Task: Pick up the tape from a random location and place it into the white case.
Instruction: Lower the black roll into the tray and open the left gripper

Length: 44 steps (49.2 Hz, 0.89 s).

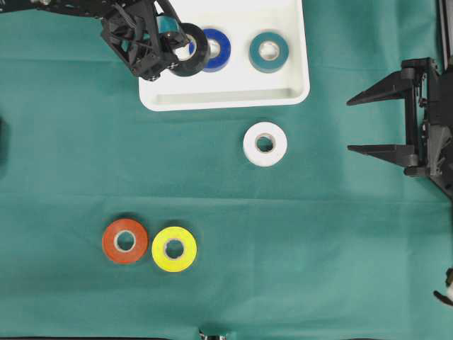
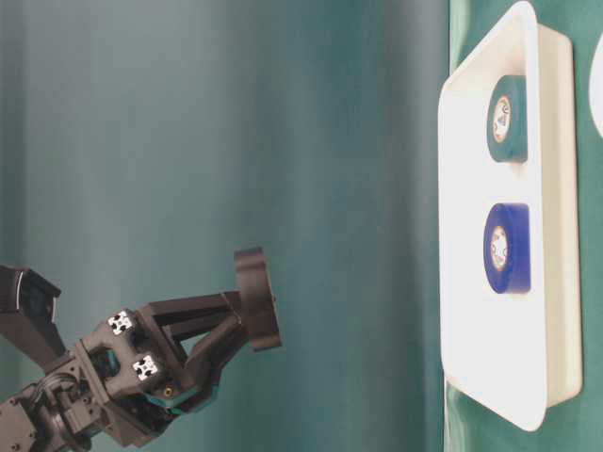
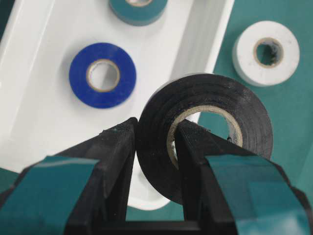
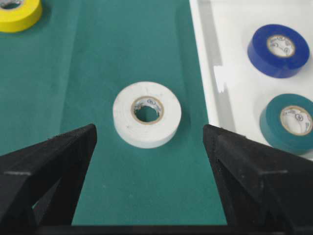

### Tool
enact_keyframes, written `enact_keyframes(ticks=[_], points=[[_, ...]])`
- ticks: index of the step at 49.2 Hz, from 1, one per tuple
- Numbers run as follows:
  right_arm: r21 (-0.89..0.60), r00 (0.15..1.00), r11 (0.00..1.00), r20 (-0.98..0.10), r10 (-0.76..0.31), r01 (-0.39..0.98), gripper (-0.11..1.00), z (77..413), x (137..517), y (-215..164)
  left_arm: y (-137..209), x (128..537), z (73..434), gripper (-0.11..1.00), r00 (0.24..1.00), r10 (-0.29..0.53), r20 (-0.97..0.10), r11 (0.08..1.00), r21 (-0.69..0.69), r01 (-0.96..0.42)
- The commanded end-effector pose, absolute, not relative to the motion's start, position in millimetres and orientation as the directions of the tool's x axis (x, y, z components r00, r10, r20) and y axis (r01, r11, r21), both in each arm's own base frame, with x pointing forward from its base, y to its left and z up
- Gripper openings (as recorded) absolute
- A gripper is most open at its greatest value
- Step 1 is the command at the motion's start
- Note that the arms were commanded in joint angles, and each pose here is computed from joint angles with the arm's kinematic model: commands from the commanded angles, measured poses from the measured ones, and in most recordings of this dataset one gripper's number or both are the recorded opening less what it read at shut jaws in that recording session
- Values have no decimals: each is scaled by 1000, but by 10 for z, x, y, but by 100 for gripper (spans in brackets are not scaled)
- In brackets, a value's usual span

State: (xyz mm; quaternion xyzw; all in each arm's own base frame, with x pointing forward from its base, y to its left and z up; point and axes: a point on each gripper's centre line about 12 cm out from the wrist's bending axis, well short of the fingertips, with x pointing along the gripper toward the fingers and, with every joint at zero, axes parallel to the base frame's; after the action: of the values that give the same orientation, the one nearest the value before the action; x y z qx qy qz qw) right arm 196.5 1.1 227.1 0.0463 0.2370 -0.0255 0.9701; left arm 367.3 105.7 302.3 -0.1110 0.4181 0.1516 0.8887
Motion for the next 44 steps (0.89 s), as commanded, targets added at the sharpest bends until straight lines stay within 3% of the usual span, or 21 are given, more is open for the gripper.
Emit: enact_keyframes(ticks=[1,21,44], points=[[77,891,995,-453,-28,70,87,2312,1990,10,1070,3679,3048,21,619,182,-764,929,-74,-364],[77,891,995,-453,-27,69,87,2306,1991,12,1285,3675,2094,21,511,180,-841,905,-62,-421],[75,890,995,-455,-28,70,87,2300,1994,8,1347,3674,1578,21,485,178,-856,897,-60,-437]])
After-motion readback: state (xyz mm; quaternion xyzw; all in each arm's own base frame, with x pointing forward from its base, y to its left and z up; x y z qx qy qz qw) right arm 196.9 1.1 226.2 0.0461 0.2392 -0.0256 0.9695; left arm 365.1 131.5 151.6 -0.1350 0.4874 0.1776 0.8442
